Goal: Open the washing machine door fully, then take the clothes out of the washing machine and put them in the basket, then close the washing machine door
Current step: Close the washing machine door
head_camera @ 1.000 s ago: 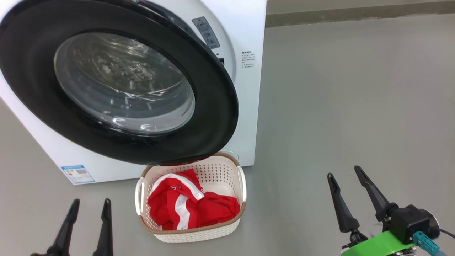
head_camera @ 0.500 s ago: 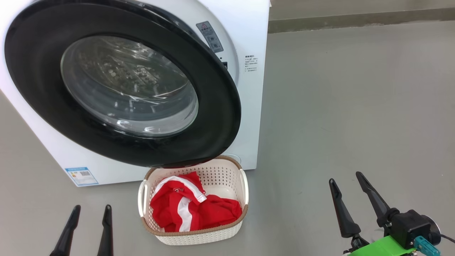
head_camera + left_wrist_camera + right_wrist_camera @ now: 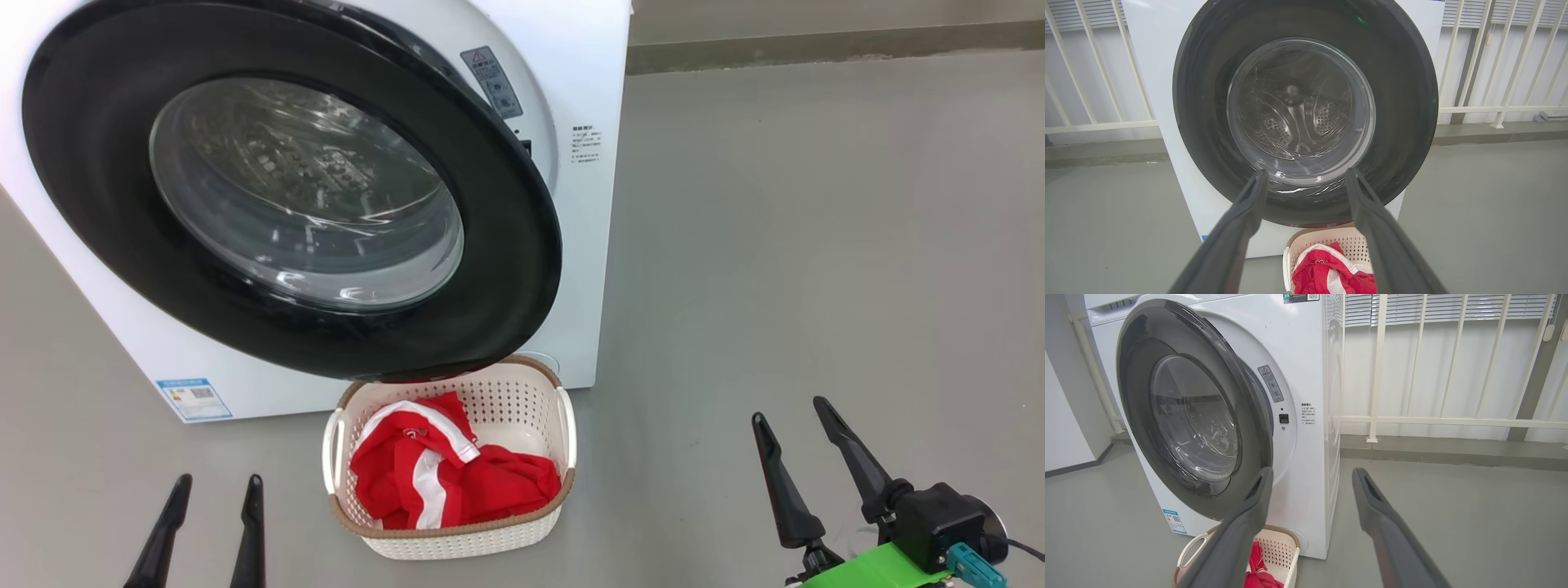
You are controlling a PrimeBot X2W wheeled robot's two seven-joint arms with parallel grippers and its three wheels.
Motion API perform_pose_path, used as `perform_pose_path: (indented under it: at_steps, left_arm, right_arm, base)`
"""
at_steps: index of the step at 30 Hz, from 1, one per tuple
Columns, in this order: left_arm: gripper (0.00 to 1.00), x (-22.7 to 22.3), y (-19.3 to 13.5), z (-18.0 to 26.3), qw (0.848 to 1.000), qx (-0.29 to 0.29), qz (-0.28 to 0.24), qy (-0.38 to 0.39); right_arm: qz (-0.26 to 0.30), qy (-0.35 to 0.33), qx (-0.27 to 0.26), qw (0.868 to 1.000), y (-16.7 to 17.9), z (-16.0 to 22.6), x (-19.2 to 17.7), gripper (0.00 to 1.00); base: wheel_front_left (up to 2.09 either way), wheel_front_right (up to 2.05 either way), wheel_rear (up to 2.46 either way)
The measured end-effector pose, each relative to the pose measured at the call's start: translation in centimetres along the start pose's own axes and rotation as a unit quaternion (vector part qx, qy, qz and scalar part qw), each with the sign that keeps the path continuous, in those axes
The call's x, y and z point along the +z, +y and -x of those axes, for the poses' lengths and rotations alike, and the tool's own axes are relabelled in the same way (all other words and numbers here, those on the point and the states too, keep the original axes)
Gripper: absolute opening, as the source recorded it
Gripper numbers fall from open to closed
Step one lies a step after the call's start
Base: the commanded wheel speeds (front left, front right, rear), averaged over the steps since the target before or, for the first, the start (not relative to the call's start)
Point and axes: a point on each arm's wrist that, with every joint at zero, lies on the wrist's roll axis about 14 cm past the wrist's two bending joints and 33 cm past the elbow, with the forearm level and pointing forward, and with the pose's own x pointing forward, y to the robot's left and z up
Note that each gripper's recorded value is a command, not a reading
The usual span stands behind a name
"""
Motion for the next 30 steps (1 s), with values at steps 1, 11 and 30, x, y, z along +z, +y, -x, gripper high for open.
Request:
perform_pose_path:
  at_steps: [1, 11, 30]
  left_arm:
    - [1.0, 0.0, 0.0, 0.0, 1.0, 0.0, 0.0, 0.001]
    - [1.0, -0.4, 0.3, 0.4, 1.0, 0.006, 0.002, 0.007]
    - [1.0, 1.0, 1.3, 0.0, 0.999, 0.027, 0.014, -0.015]
  right_arm:
    - [0.0, 0.001, 0.001, 1.0, 0.1, 0.0, -0.1, 1.0]
    - [-0.003, 0.027, 0.027, 0.999, 1.6, -0.2, -1.7, 0.0]
    - [-0.002, 0.021, 0.16, 0.987, 9.8, -9.1, -2.0, 0.0]
  base:
    - [0.0, 0.0, 0.0]
    - [0.0, 0.0, 0.0]
    - [0.0, 0.0, 0.0]
